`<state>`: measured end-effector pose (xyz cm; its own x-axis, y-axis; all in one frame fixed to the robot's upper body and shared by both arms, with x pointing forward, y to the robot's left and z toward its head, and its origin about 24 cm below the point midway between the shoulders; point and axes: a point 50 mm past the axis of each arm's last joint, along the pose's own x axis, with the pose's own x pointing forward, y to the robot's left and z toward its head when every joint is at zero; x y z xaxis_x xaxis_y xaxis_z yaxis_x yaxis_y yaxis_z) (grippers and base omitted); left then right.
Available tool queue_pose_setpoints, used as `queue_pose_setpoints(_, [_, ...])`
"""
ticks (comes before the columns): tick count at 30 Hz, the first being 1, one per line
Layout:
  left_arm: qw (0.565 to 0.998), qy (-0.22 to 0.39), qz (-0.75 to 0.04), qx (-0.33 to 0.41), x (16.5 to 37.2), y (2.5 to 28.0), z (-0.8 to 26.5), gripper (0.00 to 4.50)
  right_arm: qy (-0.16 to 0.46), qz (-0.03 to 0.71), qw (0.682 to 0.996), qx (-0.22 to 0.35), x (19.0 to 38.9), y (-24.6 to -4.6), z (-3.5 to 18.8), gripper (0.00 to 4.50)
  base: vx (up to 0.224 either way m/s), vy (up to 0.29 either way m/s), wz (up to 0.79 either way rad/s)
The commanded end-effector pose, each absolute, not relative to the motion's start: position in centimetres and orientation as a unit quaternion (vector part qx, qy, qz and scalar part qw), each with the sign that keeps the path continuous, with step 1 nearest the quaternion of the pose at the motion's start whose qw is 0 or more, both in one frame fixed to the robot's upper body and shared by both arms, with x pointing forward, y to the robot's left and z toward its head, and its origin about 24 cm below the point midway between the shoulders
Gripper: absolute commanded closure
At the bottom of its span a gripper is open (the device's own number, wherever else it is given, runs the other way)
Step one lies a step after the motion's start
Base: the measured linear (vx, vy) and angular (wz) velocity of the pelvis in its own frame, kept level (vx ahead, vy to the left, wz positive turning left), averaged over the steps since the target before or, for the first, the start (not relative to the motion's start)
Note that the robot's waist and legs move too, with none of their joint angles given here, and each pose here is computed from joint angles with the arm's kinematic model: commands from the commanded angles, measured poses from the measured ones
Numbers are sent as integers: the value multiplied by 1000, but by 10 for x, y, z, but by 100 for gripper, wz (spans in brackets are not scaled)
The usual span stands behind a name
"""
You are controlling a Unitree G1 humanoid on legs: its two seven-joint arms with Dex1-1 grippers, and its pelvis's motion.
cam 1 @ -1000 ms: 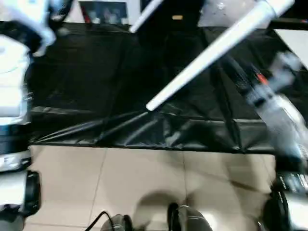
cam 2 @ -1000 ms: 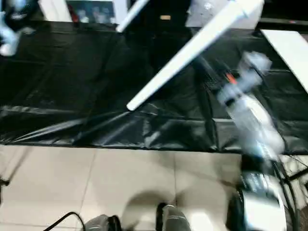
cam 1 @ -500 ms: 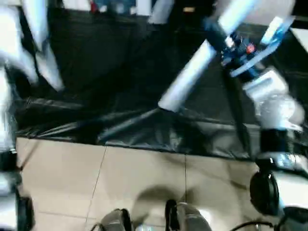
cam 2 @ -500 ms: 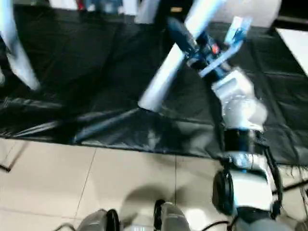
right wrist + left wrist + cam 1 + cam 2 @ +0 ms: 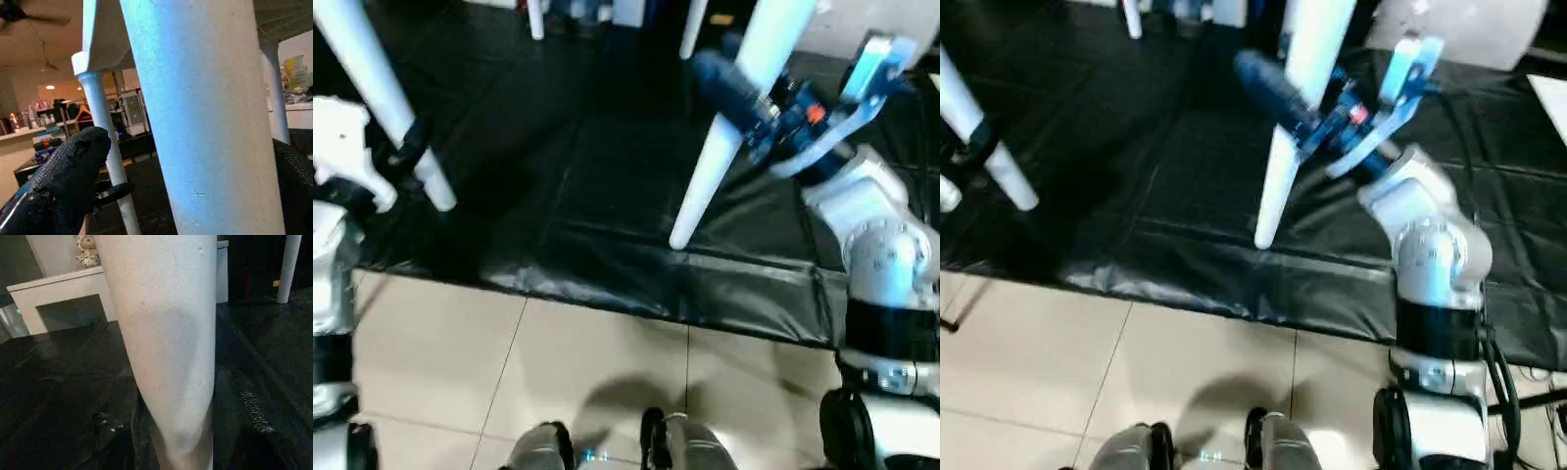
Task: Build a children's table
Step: Flip table
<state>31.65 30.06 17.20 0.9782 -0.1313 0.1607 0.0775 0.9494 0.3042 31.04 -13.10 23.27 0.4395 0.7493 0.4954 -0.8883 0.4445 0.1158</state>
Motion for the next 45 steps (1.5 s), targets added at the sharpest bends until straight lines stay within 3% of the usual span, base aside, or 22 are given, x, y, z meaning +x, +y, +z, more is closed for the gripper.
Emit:
queue_pose_setpoints(1, [974, -3, -65, 215, 308, 307, 145, 289, -167, 502, 833, 162, 306, -125, 225, 0, 0, 0, 0])
queue_pose_setpoints(2, [975, -3, -65, 215, 308, 307, 145, 289, -166, 499, 835, 160, 306, -126, 225, 0, 0, 0, 0])
queue_pose_setpoints(3, [976, -2, -59, 211, 303, 312, 144, 233, -158, 468, 857, 144, 309, -132, 217, 0, 0, 0, 0])
queue_pose_setpoints(4, [976, -2, -58, 210, 302, 313, 144, 219, -156, 461, 862, 140, 310, -134, 215, 0, 0, 0, 0])
queue_pose_setpoints(9, [984, 3, -43, 175, 283, 327, 138, 175, -133, 407, 897, 112, 309, -155, 189, 0, 0, 0, 0])
queue_pose_setpoints(14, [994, -58, -33, 84, 260, 346, 140, 129, -123, 372, 912, 122, 292, -172, 165, 0, 0, 0, 0])
queue_pose_setpoints(17, [993, -78, -73, 39, 246, 339, 138, 101, -133, 366, 910, 143, 274, -177, 163, 0, 0, 0, 0])
queue_pose_setpoints(20, [990, -67, -126, 4, 232, 315, 132, 78, -140, 366, 905, 163, 255, -179, 165, 0, 0, 0, 0])
queue_pose_setpoints(21, [983, -53, -177, -21, 222, 286, 125, 69, -131, 369, 903, 176, 241, -177, 165, 0, 0, 0, 0])
queue_pose_setpoints(26, [957, -4, -284, -59, 204, 225, 108, 31, -68, 389, 901, 181, 218, -164, 149, 0, 0, 0, 0])
queue_pose_setpoints(29, [939, 29, -328, -99, 191, 192, 89, 20, 19, 433, 881, 188, 199, -153, 125, 0, 0, 0, 0])
queue_pose_setpoints(31, [927, 78, -353, -103, 181, 176, 56, 3, 89, 486, 854, 163, 186, -148, 99, 0, 0, 0, 0])
queue_pose_setpoints(36, [923, 151, -338, -101, 174, 173, 24, 3, 166, 499, 839, 144, 183, -150, 72, 0, 0, 0, 0])
queue_pose_setpoints(43, [925, 279, -253, -50, 151, 185, -40, 3, 303, 459, 825, 132, 176, -142, -7, 0, 0, 0, 0])
queue_pose_setpoints(45, [916, 323, -235, -36, 148, 188, -57, 3, 335, 447, 824, 97, 174, -143, -28, 0, 0, 0, 0])
